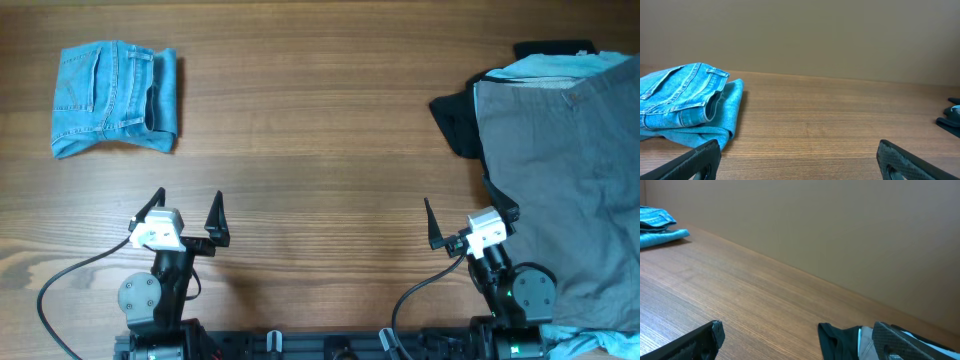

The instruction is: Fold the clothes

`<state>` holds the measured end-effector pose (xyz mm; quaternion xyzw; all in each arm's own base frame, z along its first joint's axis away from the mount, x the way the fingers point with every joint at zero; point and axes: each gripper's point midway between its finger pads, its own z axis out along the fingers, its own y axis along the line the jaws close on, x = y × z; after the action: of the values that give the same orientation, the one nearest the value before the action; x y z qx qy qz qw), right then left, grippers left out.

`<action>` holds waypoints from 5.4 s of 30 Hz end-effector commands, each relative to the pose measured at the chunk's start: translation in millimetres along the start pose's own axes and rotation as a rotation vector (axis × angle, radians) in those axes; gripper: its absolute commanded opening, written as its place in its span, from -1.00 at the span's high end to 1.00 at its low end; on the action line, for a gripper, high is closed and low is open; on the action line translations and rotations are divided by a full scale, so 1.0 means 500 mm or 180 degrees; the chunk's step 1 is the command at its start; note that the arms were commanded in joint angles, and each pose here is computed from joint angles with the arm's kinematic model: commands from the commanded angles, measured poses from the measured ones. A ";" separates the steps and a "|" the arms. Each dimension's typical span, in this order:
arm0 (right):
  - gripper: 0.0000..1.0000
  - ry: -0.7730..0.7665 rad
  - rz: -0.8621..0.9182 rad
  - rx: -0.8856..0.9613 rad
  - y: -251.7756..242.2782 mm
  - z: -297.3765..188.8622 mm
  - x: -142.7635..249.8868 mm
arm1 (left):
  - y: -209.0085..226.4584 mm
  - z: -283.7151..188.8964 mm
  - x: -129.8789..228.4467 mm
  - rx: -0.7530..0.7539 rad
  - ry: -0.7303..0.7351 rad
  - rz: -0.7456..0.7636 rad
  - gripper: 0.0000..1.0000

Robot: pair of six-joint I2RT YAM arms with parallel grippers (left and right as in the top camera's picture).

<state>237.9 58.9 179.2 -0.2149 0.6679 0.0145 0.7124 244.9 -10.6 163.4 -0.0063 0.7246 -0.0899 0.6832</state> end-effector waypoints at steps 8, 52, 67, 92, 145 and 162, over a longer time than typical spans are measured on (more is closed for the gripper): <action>-0.99 -0.0043 -0.0026 -0.0037 0.003 -0.001 -0.005 | -0.003 0.000 0.002 0.0024 0.0003 -0.0017 -1.00; -0.99 0.1460 0.1300 -0.0257 -0.073 0.047 -0.208 | -0.044 0.008 -0.275 0.0011 0.0661 -0.0211 -1.00; -0.60 0.3780 0.1956 0.1244 -0.330 0.353 0.257 | -0.087 0.120 -0.212 0.0541 0.2267 -0.0922 -1.00; 0.91 0.2408 0.2004 0.0215 -0.282 0.377 -0.136 | -0.071 0.105 -0.301 0.0432 0.1725 -0.0899 -1.00; -0.70 0.3475 0.2136 0.0725 -0.079 0.304 -0.102 | 0.129 0.406 0.134 -0.0517 0.2874 -0.1352 -0.18; -0.07 0.4502 0.2252 -0.0539 0.084 0.426 0.350 | -0.021 0.243 -0.084 -0.0196 0.2722 -0.1122 -0.57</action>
<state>460.7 106.7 23.3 0.0277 0.9888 0.1192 0.0852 372.2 -29.8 201.8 -0.1128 0.9286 -0.1769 0.3061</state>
